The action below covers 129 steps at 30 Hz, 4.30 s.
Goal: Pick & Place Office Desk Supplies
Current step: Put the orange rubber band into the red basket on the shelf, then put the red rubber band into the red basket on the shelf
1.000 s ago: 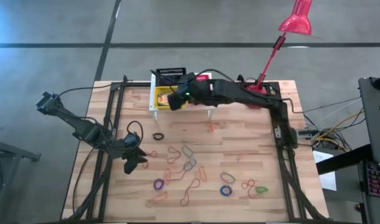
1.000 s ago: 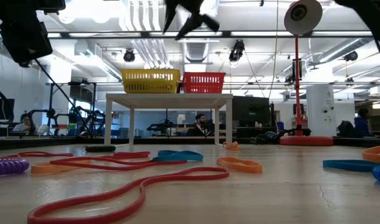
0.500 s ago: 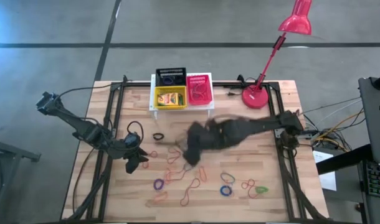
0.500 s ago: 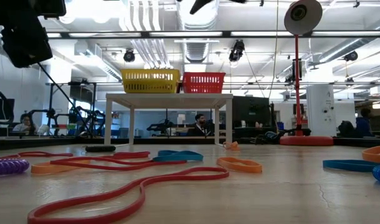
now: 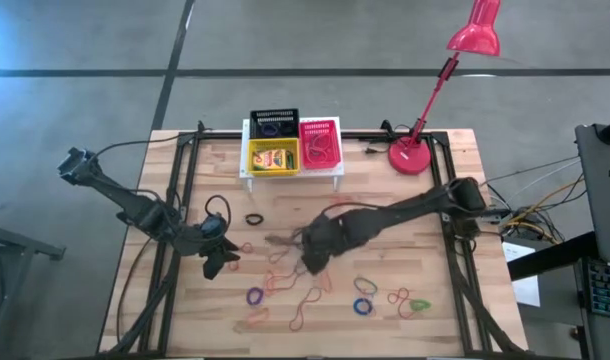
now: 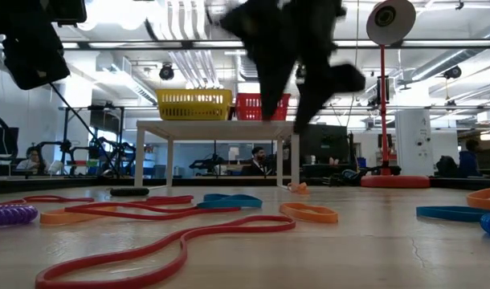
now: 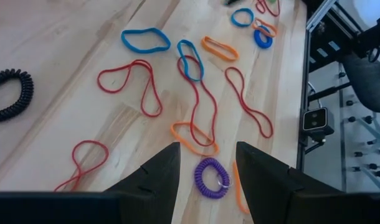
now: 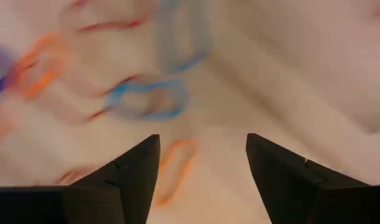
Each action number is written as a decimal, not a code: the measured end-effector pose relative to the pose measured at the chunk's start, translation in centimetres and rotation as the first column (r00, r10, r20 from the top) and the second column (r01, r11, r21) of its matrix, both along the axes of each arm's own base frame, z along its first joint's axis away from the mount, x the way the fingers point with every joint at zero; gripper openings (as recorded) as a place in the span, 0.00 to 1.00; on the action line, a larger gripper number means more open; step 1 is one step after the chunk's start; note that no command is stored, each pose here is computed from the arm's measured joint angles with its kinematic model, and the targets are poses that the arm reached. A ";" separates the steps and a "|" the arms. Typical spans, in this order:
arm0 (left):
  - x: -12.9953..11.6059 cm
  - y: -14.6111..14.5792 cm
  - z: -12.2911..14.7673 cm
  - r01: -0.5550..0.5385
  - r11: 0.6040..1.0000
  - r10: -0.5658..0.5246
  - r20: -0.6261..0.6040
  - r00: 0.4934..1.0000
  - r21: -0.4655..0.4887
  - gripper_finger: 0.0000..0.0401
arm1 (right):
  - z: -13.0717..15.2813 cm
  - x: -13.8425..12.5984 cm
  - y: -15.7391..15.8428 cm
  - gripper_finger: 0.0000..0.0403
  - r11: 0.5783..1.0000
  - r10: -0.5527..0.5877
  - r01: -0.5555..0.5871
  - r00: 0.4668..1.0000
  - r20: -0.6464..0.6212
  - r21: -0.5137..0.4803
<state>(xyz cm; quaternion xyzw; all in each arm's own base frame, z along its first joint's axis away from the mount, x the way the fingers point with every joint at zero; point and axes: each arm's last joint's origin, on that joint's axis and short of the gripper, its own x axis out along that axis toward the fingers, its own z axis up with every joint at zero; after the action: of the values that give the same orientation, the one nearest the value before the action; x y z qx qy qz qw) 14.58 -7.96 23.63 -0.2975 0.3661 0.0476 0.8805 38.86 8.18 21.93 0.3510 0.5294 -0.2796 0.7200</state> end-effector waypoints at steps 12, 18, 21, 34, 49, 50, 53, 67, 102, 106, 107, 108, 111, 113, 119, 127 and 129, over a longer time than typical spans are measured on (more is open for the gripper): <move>0.1 -0.1 -0.2 -0.024 0.999 0.025 0.010 1.000 -0.038 0.40 | -5.3 -1.7 -9.8 0.56 0.947 -0.300 0.286 0.949 -0.093 -0.145; 0.1 -0.1 -0.2 -0.038 0.998 0.038 0.008 0.999 -0.052 0.40 | -6.8 -2.2 -11.1 0.50 0.941 -0.321 0.310 0.945 -0.069 -0.135; 0.1 -0.1 -0.2 -0.039 0.998 0.039 0.012 0.999 -0.054 0.40 | -7.4 -2.6 -11.1 0.46 0.938 -0.325 0.310 0.942 -0.085 -0.154; 0.2 0.0 -0.1 -0.073 0.996 0.075 0.029 0.997 -0.055 0.40 | -8.6 -3.0 -11.3 0.17 0.920 -0.341 0.328 0.940 -0.024 -0.216; 0.2 0.0 -0.1 -0.073 0.996 0.075 0.030 0.997 -0.057 0.40 | 0.2 -4.7 -6.6 0.02 0.991 -0.114 0.120 0.989 0.096 -0.066; 0.2 0.0 -0.1 -0.072 0.996 0.074 0.031 0.997 -0.055 0.40 | 1.4 -5.0 -6.3 0.02 0.994 -0.097 0.101 0.987 0.125 -0.027; 0.2 0.0 -0.1 -0.067 0.997 0.069 0.032 0.997 -0.049 0.40 | 4.8 -5.6 -5.6 0.02 0.997 -0.070 0.059 0.971 0.230 0.053; 0.2 0.0 -0.2 -0.063 0.997 0.064 0.038 0.997 -0.031 0.40 | 13.4 -2.7 -12.2 0.02 0.976 0.028 0.075 0.890 0.455 -0.205; 0.1 0.8 -0.8 -0.312 0.950 0.313 0.067 0.947 -0.019 0.40 | 15.1 -2.5 -25.1 0.48 0.906 0.271 -0.263 0.962 -0.023 -0.332; 0.1 0.8 -0.7 -0.310 0.950 0.311 0.067 0.948 -0.022 0.40 | 16.8 -3.1 -22.9 0.51 0.903 0.297 -0.271 0.954 0.029 -0.332; 0.1 0.8 -0.8 -0.306 0.952 0.307 0.063 0.950 -0.026 0.40 | 17.3 -3.2 -22.1 0.51 0.901 0.305 -0.274 0.951 0.042 -0.336; 0.1 0.7 -0.8 -0.298 0.954 0.299 0.056 0.953 -0.033 0.40 | 17.8 -3.3 -21.2 0.51 0.899 0.312 -0.276 0.948 0.057 -0.340; 0.0 0.7 -0.9 -0.288 0.955 0.289 0.014 0.957 -0.074 0.40 | 18.7 -3.4 -18.2 0.50 0.891 0.334 -0.285 0.939 0.085 -0.354; -0.1 0.7 -1.1 -0.323 0.939 0.323 -0.026 0.946 -0.116 0.40 | 18.9 -3.4 -15.7 0.49 0.884 0.324 -0.272 0.943 0.080 -0.381; -0.6 1.0 -2.8 -0.409 0.897 0.380 -0.179 0.907 -0.168 0.40 | 18.0 -4.1 -8.0 0.46 0.871 0.277 -0.227 0.959 0.053 -0.436; -1.2 1.3 -6.9 -0.362 0.925 0.296 -0.379 0.877 -0.115 0.40 | 14.9 -7.0 -0.5 0.42 0.936 0.125 -0.092 0.989 0.079 -0.339; -1.0 1.3 -7.4 -0.305 0.950 0.259 -0.383 0.887 -0.065 0.40 | 14.2 -8.0 0.6 0.41 0.943 0.085 -0.054 0.993 0.082 -0.329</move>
<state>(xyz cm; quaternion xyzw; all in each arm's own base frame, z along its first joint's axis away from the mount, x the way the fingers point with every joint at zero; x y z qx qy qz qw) 13.54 -6.69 16.24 -0.3868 0.4805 0.2076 0.7592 30.89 8.82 36.15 0.2213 0.4530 -0.3207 0.8019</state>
